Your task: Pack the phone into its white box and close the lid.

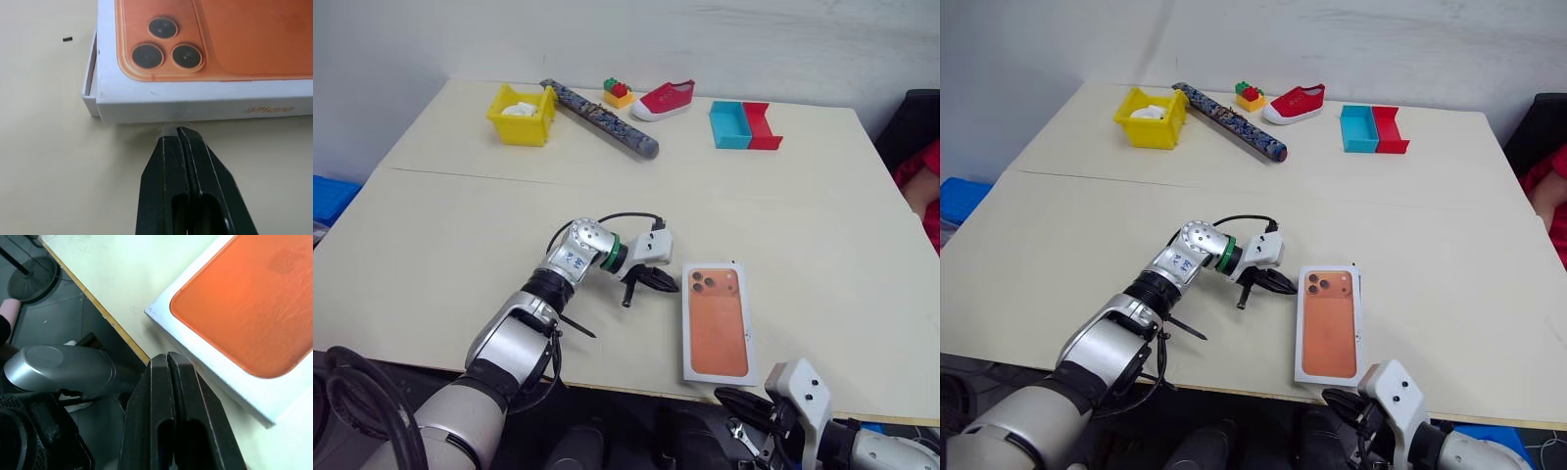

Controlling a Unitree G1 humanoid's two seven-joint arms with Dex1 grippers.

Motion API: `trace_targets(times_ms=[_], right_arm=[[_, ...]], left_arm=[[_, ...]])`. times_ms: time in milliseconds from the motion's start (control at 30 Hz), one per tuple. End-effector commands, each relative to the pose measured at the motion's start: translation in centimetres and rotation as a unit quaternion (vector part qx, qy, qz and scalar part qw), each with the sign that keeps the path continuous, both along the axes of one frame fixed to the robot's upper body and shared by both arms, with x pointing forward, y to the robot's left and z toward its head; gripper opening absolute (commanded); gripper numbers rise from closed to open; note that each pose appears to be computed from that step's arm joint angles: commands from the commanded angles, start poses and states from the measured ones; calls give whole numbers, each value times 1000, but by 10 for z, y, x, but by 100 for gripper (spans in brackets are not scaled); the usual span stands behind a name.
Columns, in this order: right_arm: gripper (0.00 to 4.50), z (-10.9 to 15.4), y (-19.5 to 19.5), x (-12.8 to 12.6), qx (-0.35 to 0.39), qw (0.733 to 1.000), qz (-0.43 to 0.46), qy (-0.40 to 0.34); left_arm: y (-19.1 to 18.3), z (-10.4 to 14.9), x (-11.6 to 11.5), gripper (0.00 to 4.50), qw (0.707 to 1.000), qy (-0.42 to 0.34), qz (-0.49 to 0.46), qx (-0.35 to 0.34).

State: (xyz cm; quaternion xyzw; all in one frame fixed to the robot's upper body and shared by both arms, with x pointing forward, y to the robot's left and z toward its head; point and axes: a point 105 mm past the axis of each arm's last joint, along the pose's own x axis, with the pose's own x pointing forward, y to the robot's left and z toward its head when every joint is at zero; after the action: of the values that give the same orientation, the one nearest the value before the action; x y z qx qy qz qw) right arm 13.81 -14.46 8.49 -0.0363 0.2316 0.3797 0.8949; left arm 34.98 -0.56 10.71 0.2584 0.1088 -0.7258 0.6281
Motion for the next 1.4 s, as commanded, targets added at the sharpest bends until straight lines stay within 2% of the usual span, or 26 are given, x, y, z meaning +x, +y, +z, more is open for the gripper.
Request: trace_targets(times_ms=[33, 400, 533, 800, 1033, 1200, 1367, 1400], right_arm=[[2, 12, 4, -3, -1, 999, 7, -33], [2, 23, -4, -20, 6, 998, -18, -60], [2, 19, 1, -7, 9, 998, -9, -59], [2, 27, 0, -34, 10, 999, 47, -21], [2, 6, -13, -36, -32, 998, 50, 9], [2, 17, -13, -50, -34, 997, 65, 5], [2, 20, -15, -51, -36, 997, 72, -3], [2, 18, -15, -29, -31, 997, 75, -17]], left_arm=[[-11, 18, 5, 0, 999, -22, 2, -25], [-13, 23, 10, 0, 999, -29, 13, -36], [-10, 22, 9, 0, 999, -26, 12, -35], [9, 17, 5, 0, 999, -7, 15, -33], [16, 15, -3, 0, 999, 5, 22, -40], [16, 17, -12, 0, 999, 10, 20, -47], [18, 19, -17, 0, 998, 15, 22, -51], [18, 18, -18, 0, 998, 16, 23, -51]])
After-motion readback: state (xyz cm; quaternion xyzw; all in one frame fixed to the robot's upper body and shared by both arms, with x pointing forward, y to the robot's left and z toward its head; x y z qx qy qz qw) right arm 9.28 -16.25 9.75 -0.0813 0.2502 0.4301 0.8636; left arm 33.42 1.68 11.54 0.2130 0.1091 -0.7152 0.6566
